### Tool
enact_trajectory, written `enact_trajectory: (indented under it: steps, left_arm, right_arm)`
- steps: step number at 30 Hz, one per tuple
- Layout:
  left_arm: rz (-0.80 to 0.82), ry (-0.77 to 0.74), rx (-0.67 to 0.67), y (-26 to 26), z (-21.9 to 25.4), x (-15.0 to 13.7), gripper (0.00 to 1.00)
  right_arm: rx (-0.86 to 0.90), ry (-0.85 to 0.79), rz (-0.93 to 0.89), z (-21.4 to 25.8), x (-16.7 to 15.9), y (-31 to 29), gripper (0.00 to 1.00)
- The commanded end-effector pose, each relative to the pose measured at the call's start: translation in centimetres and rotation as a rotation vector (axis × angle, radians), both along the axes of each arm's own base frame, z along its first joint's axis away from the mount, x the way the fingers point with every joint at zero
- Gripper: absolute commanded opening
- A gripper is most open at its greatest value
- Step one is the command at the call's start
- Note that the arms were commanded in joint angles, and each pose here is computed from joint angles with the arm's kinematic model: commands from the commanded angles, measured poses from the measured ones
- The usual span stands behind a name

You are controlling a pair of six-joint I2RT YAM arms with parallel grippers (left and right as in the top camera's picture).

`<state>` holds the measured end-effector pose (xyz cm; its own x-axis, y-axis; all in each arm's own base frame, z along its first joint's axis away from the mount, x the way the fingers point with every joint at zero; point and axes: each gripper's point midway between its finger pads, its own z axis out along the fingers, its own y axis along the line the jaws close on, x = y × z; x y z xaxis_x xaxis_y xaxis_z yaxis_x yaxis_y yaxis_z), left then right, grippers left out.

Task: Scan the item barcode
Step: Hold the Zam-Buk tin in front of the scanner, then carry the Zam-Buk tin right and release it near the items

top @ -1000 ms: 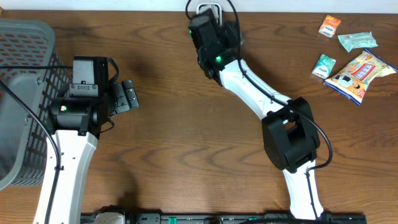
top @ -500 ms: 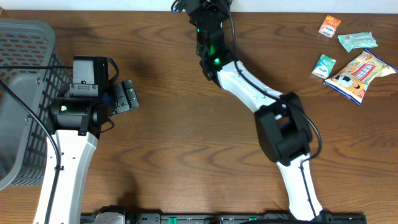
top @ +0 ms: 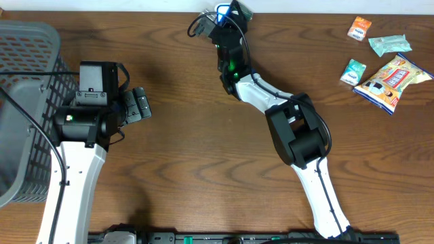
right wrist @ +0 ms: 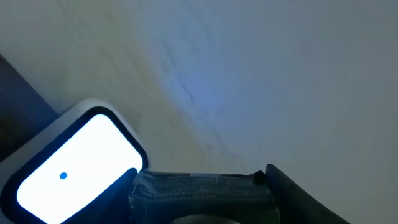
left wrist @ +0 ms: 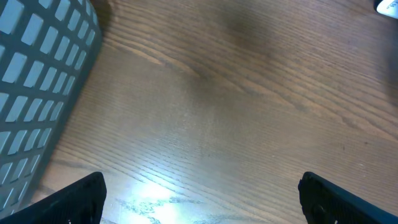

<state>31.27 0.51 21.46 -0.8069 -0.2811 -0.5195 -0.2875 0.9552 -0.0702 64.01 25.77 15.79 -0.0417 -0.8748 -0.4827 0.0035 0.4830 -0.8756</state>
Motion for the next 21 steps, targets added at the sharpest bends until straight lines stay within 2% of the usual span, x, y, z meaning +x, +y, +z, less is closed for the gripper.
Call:
enact_trajectory:
  steps: [1,8,10,13,18,21]
  left_arm:
    - [0.005,-0.006,0.014,0.3,0.3,0.0,0.98]
    - [0.005,-0.006,0.014,0.3,0.3,0.0,0.98]
    - [0.005,-0.006,0.014,0.3,0.3,0.0,0.97]
    - [0.005,-0.006,0.014,0.3,0.3,0.0,0.97]
    - [0.005,-0.006,0.014,0.3,0.3,0.0,0.98]
    - [0.005,-0.006,0.014,0.3,0.3,0.0,0.98]
  right_arm:
    - [0.017,-0.016,-0.003,0.4,0.3,-0.5,0.4]
    - [0.032,-0.038,-0.041,1.8,0.6,-1.9,0.41]
    - [0.088,-0.061,-0.09,3.3,0.7,-3.5,0.42]
    - [0.208,-0.088,-0.179,6.1,0.8,-6.9,0.41]
    - [0.219,-0.042,-0.283,10.0,0.8,-13.6,0.41]
    - [0.229,-0.017,-0.414,11.2,0.3,-19.6,0.4]
